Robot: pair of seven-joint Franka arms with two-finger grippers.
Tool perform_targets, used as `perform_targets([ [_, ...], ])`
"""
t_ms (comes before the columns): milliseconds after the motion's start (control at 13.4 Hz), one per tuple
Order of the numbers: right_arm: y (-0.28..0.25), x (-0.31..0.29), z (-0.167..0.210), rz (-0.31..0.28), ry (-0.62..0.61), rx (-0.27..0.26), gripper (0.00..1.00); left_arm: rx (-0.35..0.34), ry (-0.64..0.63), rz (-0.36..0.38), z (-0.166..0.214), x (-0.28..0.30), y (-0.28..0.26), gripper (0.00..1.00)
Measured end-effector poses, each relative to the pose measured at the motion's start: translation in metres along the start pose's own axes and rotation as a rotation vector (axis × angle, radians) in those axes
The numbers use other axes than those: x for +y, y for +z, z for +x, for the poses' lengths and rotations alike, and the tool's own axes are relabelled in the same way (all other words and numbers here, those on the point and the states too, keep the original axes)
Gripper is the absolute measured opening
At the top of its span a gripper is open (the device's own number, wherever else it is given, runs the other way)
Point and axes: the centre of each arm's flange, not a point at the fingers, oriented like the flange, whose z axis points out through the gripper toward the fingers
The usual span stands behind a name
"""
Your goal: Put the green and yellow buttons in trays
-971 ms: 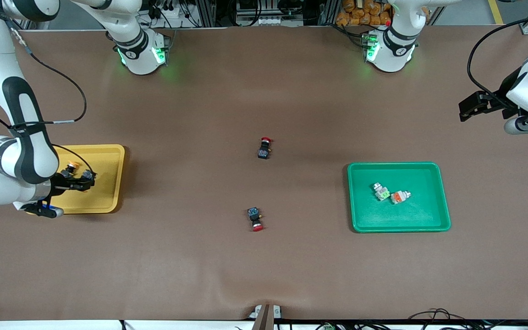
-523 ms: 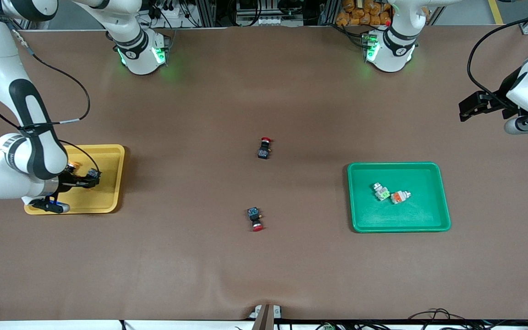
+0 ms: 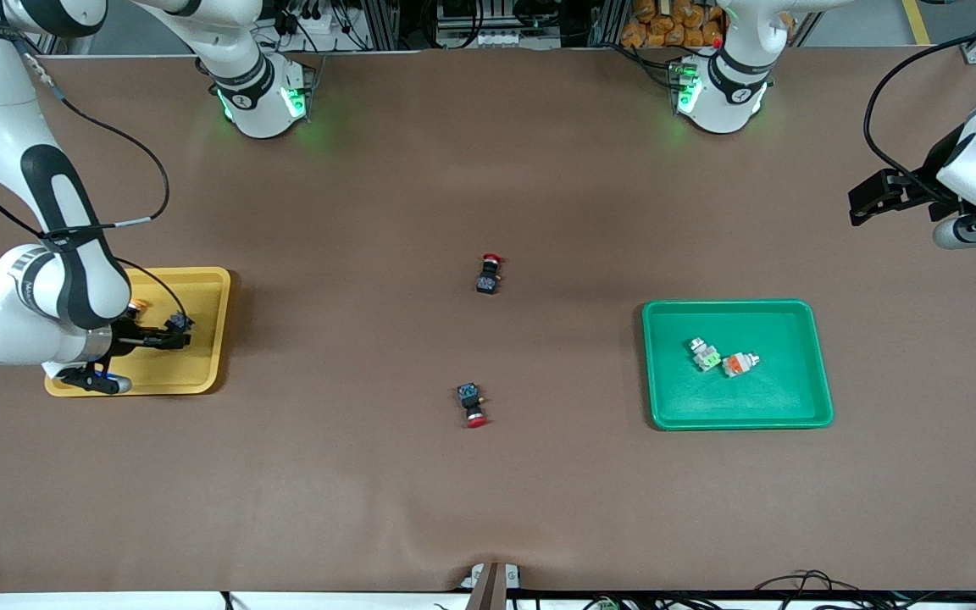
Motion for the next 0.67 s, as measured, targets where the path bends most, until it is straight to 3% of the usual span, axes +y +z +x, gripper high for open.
perform_targets([
  [75,-0.017,-0.007,0.005,0.001,-0.012,0.004,1.0,0.0,0.0,0.0,0.0,0.0,0.0,1.0],
  [672,-0.161,-0.11,0.018,-0.029,-0.168,0.099,1.0,-0.001,0.001,0.0,0.0,0.0,0.0,1.0],
])
